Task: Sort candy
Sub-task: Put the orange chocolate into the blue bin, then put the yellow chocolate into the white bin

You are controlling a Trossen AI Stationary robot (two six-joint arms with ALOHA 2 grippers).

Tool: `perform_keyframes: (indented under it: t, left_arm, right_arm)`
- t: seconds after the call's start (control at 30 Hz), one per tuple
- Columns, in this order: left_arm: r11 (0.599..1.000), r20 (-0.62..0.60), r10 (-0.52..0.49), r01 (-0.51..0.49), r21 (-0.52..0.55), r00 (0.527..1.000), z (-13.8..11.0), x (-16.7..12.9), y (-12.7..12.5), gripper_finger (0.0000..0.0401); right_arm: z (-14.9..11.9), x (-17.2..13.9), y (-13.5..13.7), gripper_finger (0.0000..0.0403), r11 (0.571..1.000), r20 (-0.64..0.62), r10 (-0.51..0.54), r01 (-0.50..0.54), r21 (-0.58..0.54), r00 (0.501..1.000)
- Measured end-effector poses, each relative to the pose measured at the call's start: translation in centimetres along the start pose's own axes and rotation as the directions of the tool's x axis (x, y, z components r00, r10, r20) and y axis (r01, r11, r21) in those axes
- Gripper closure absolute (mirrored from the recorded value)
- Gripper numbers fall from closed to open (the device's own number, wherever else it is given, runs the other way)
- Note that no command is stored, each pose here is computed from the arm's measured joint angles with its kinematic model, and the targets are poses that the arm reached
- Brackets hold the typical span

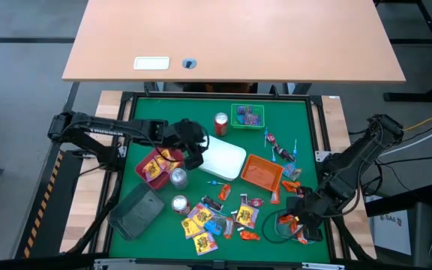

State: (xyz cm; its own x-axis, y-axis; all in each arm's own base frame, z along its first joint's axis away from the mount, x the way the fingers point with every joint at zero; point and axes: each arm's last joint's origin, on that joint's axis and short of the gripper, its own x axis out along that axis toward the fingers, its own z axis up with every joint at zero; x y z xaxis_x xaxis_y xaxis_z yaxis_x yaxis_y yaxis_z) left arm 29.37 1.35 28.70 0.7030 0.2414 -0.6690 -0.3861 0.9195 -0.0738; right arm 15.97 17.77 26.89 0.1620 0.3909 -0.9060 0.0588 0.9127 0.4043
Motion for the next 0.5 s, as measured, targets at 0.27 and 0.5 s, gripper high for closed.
perform_keyframes:
  t: [0.27,0.5]
  left_arm:
    - [0.991,-0.104,0.101,-0.11,-0.078,0.989,-0.4,0.4,2.8,0.0264]
    - [0.964,-0.208,0.256,-0.266,-0.019,0.944,-0.8,0.5,6.7,0.0264]
  right_arm:
    - [0.1,0.0,-0.1,0.0297,0.999,0.045,-0.034,0.033,0.021,0.998]
    - [0.2,0.0,-0.2,0.0265,0.999,0.054,-0.041,0.04,0.021,0.998]
